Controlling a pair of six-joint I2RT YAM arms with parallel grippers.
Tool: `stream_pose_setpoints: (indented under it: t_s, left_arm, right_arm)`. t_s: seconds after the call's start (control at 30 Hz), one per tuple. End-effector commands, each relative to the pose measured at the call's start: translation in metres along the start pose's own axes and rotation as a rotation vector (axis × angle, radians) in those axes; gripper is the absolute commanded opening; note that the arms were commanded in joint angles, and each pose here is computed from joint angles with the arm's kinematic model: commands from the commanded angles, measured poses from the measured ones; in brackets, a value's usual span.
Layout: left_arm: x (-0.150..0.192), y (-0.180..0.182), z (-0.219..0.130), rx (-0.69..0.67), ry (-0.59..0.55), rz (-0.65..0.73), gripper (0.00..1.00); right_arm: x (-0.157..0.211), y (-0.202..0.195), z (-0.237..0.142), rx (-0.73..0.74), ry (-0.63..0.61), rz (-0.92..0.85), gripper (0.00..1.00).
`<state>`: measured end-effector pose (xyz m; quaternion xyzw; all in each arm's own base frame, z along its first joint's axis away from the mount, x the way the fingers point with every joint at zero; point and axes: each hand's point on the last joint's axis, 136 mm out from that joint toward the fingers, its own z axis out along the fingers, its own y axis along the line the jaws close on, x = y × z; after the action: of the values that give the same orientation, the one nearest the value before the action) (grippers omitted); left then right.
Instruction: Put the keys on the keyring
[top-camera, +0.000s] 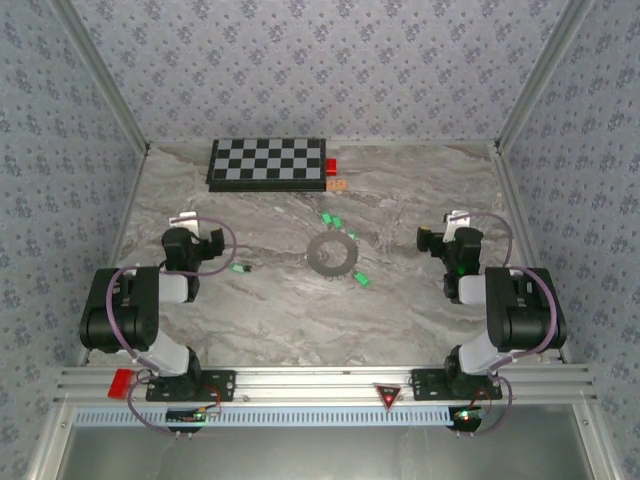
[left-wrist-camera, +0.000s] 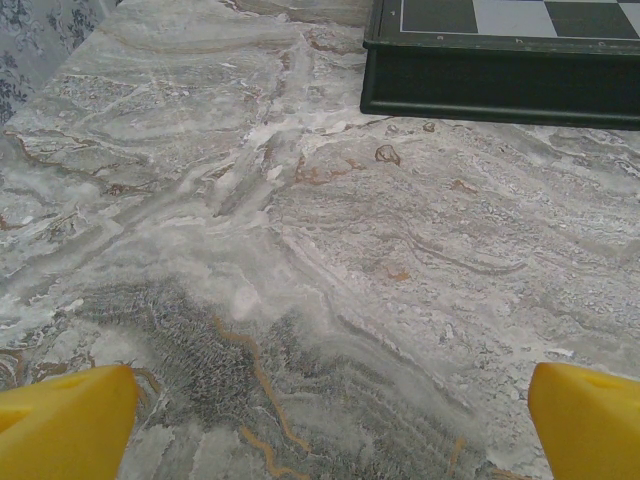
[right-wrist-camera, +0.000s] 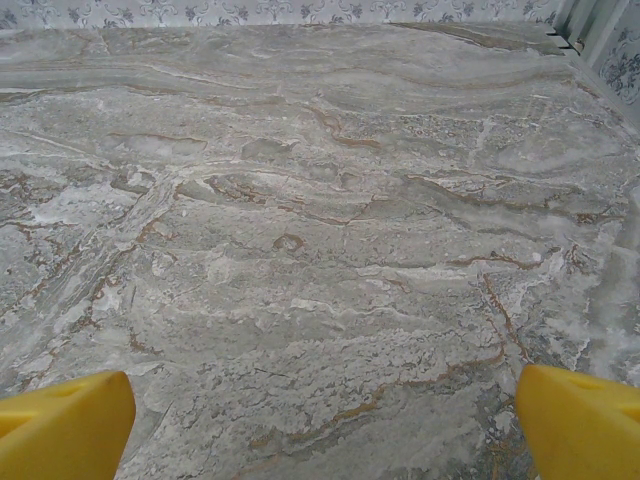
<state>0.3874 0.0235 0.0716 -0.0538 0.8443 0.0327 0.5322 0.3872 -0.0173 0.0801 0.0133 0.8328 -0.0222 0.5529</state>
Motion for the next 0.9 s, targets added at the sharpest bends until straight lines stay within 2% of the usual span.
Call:
stream_pose_setpoints:
  t_s: [0.0,0.47,0.53,0.6,0.73,0.8,0.87]
  left_arm:
    - [-0.019,-0.005,0.001,0.02,-0.054,0.007,1.0]
    - [-0.022,-0.004,0.001,0.011,-0.057,0.003,1.0]
    - [-0.03,0.001,-0.001,-0.016,-0.039,-0.007,1.0]
    - [-0.042,0.012,-0.005,-0.087,0.028,-0.016,1.0]
    - [-0.068,0.045,-0.027,-0.304,0.145,-0.148,1.0]
    - [-0.078,0.06,-0.045,-0.41,0.156,-0.278,1.0]
    - [-0.078,0.062,-0.056,-0.43,0.187,-0.378,1.0]
  right_arm:
    - [-0.007,0.001,0.003,0.0,-0.011,-0.012,0.99]
    - [-0.008,-0.001,0.0,0.043,-0.029,-0.032,0.99]
    - [-0.011,-0.001,-0.007,0.093,-0.056,-0.058,0.99]
    - [-0.02,-0.003,-0.019,0.128,-0.117,-0.061,0.99]
    - [-0.045,-0.007,-0.04,0.205,-0.135,-0.069,0.99]
    - [-0.052,-0.014,-0.051,0.237,-0.099,0.057,0.99]
    - [-0.059,-0.017,-0.06,0.192,-0.08,0.196,1.0]
